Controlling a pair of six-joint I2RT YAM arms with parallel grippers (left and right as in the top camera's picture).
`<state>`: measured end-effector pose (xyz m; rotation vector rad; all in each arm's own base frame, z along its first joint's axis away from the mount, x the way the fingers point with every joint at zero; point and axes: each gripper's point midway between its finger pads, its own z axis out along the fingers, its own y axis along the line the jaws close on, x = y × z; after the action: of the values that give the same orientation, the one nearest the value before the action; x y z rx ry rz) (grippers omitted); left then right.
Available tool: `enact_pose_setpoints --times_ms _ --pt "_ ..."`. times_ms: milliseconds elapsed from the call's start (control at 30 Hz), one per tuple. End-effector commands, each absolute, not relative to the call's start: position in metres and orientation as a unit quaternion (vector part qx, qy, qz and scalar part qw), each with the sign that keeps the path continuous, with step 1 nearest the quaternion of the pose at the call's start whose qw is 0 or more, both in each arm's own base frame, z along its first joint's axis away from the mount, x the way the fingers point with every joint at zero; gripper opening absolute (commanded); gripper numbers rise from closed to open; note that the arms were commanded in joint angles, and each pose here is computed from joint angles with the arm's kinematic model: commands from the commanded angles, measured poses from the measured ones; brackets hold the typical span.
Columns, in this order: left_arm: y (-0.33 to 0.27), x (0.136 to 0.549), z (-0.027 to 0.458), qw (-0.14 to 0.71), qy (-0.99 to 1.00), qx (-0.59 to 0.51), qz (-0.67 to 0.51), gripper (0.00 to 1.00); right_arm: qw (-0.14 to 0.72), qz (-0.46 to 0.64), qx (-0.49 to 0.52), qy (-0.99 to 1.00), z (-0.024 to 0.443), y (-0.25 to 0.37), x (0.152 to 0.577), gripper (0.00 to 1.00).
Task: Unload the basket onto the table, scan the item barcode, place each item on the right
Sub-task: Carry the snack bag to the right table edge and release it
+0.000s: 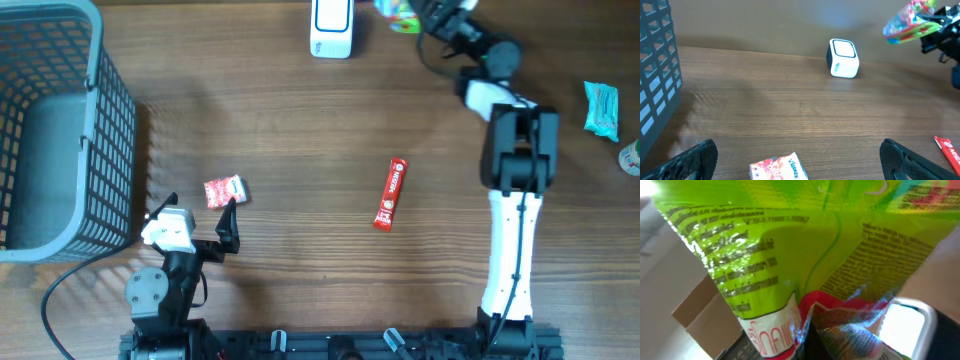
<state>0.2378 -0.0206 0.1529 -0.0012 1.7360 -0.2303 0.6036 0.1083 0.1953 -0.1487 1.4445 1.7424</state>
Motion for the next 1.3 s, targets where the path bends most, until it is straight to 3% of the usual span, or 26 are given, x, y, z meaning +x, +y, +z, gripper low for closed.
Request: enact_pose_setpoints --times_ms 0,100,333,433,500,633,767,867,900,1000,1033,1133,1267 --pt "-0.021 0.238 0.152 0.640 0.761 -0.004 -0.106 1.00 0.417 0.664 -0.057 0.618 0.231 0.058 0.609 0.05" --pt "-0.021 0.238 0.152 0.640 0.761 -0.004 -0.106 1.00 0.419 0.646 -0.015 0.638 0.237 0.016 0.618 0.05" --pt "-0.021 0.238 0.152 0.640 0.761 -0.004 -0.106 1.00 0.466 0.609 -0.006 0.642 0.335 -0.022 0.600 0.05" --pt "-0.021 0.238 0.152 0.640 0.761 -0.004 -0.106 1.00 0.524 0.478 0.128 0.693 0.353 -0.075 0.610 0.05" --pt "-0.021 0.238 0.152 0.640 0.761 -0.004 -0.106 1.00 0.547 0.321 0.228 0.739 0.341 -0.120 0.600 0.05" --pt "-0.021 0.238 0.152 0.640 0.761 -0.004 -0.106 1.00 0.504 -0.052 0.392 0.768 0.309 -0.228 0.525 0.05" --pt "-0.021 0.238 0.152 0.640 0.761 -0.004 -0.106 1.00 0.383 -0.223 0.449 0.776 0.240 -0.283 0.471 0.05" --pt "-0.021 0.238 0.152 0.640 0.761 -0.004 -0.106 1.00 0.304 -0.240 0.438 0.811 0.180 -0.298 0.456 0.08" --pt "-0.021 0.238 0.152 0.640 0.761 -0.004 -0.106 1.00 0.289 -0.238 0.438 0.818 0.169 -0.298 0.454 0.14" --pt "-0.021 0.238 0.152 0.640 0.761 -0.004 -0.106 1.00 0.262 -0.240 0.436 0.827 0.158 -0.296 0.446 0.81" --pt "-0.021 0.238 0.152 0.640 0.761 -0.004 -0.106 1.00 0.262 -0.239 0.435 0.828 0.163 -0.293 0.444 1.00" --pt "-0.021 0.238 0.152 0.640 0.761 -0.004 -0.106 1.00 0.284 -0.156 0.396 0.859 0.205 -0.236 0.456 1.00" --pt "-0.021 0.238 0.152 0.640 0.761 -0.004 -0.106 1.00 0.214 0.108 0.282 0.929 0.215 -0.066 0.456 1.00"
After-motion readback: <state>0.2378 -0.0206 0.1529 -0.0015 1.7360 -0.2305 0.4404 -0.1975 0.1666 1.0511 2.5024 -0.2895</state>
